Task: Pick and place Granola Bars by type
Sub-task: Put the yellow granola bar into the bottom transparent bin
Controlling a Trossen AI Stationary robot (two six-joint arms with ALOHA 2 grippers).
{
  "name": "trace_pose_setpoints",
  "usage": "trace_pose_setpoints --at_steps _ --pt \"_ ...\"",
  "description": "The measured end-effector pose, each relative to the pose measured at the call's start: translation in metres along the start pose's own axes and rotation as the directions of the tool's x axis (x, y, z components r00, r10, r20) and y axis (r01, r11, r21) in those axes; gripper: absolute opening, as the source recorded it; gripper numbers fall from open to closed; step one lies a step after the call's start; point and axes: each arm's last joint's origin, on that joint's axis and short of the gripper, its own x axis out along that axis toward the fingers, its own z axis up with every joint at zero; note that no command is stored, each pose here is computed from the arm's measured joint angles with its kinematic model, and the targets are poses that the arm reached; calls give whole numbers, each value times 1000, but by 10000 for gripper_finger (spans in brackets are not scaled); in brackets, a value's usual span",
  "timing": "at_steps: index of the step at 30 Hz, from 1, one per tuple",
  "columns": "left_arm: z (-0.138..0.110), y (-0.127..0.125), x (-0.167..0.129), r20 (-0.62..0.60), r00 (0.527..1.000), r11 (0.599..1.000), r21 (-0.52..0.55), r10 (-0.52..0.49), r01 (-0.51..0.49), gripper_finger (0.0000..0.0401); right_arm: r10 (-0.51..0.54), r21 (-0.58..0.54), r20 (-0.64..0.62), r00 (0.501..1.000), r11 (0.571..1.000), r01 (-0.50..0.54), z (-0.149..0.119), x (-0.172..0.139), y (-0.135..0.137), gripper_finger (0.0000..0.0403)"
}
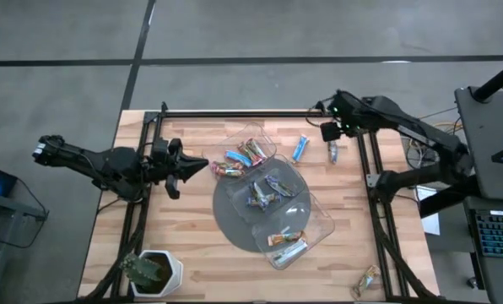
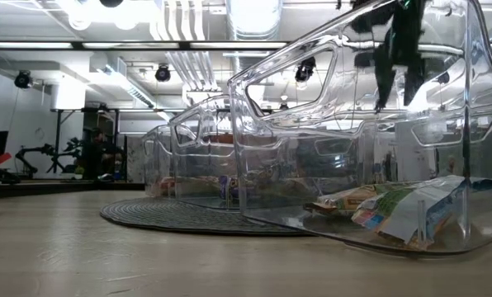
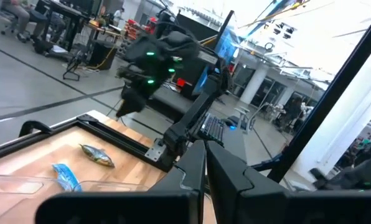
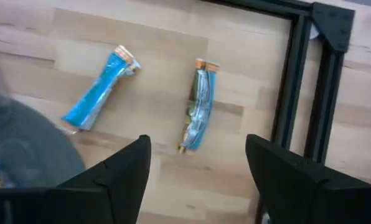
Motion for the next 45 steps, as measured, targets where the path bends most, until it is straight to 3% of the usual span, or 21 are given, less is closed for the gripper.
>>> trace_pose_setpoints --at_steps 5,9,13,20,25,31,45 --pt "0 0 0 -1 1000 999 -33 1 -1 0 40 -13 -73 997 999 -41 26 34 -3 251" --pt "0 0 0 -2 1000 999 -36 1 -1 0 -4 -7 -139 990 1000 3 34 62 -14 241" --pt "0 0 0 -2 1000 999 -45 1 -1 0 -31 -18 -200 979 999 27 29 87 -24 234" --pt "0 0 0 5 1000 999 -48 16 -15 0 94 40 -200 975 995 -88 14 120 -27 233" --pt "0 1 0 11 1000 998 -48 27 -27 0 64 41 -247 967 998 -56 0 141 -30 233" --pt "0 1 0 18 999 998 -48 43 -42 0 82 80 -221 972 995 -66 -5 155 -29 233" --pt "-1 1 2 17 998 997 -57 60 -59 0 29 84 -295 955 996 -4 -9 186 -23 216"
